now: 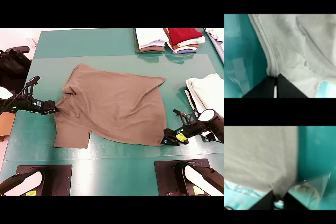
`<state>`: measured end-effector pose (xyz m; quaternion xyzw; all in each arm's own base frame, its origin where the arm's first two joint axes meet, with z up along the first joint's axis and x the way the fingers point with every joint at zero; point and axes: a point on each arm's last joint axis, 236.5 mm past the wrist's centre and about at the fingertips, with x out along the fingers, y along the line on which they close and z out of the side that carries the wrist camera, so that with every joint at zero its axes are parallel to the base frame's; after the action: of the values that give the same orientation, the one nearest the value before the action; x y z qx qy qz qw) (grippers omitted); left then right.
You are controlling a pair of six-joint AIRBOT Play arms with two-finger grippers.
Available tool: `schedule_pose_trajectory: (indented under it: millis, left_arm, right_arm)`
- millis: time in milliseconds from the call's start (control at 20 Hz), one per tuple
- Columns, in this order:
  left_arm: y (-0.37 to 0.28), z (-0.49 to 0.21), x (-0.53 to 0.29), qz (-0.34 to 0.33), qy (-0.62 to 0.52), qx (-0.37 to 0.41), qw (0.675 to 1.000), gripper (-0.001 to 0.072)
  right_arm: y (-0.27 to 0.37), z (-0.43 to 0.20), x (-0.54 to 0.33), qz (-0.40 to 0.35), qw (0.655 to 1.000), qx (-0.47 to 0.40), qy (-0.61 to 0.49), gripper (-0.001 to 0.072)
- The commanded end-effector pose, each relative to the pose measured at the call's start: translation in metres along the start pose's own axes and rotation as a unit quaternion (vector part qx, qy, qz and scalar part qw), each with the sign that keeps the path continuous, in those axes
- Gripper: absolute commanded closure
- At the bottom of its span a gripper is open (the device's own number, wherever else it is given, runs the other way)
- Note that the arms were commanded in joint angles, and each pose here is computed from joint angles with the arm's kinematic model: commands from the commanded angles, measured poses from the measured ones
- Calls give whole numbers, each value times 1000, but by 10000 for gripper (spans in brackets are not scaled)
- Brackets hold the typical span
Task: Fold the shirts.
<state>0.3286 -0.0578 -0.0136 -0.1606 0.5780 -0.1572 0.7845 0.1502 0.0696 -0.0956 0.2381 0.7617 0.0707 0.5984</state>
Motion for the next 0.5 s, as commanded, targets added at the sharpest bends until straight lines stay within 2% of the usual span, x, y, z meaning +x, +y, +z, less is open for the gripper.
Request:
schedule_pose_trajectory:
  millis: [0,150,250,350,450]
  left_arm:
    - [-2,2,-4,1,-8,4,1000,683]
    - [-19,24,-43,9,-74,24,997,684]
    - [-47,51,-98,13,-156,52,986,683]
    - [-87,75,-177,16,-259,92,961,683]
    - [-140,84,-279,20,-378,150,914,683]
  right_arm:
    - [8,16,3,-19,999,-37,-34,692]
    - [36,39,-29,-22,993,-89,-69,693]
    - [73,65,-83,-15,979,-139,-151,693]
    - [118,84,-169,-4,942,-192,-277,693]
    - [156,79,-277,-15,873,-241,-423,693]
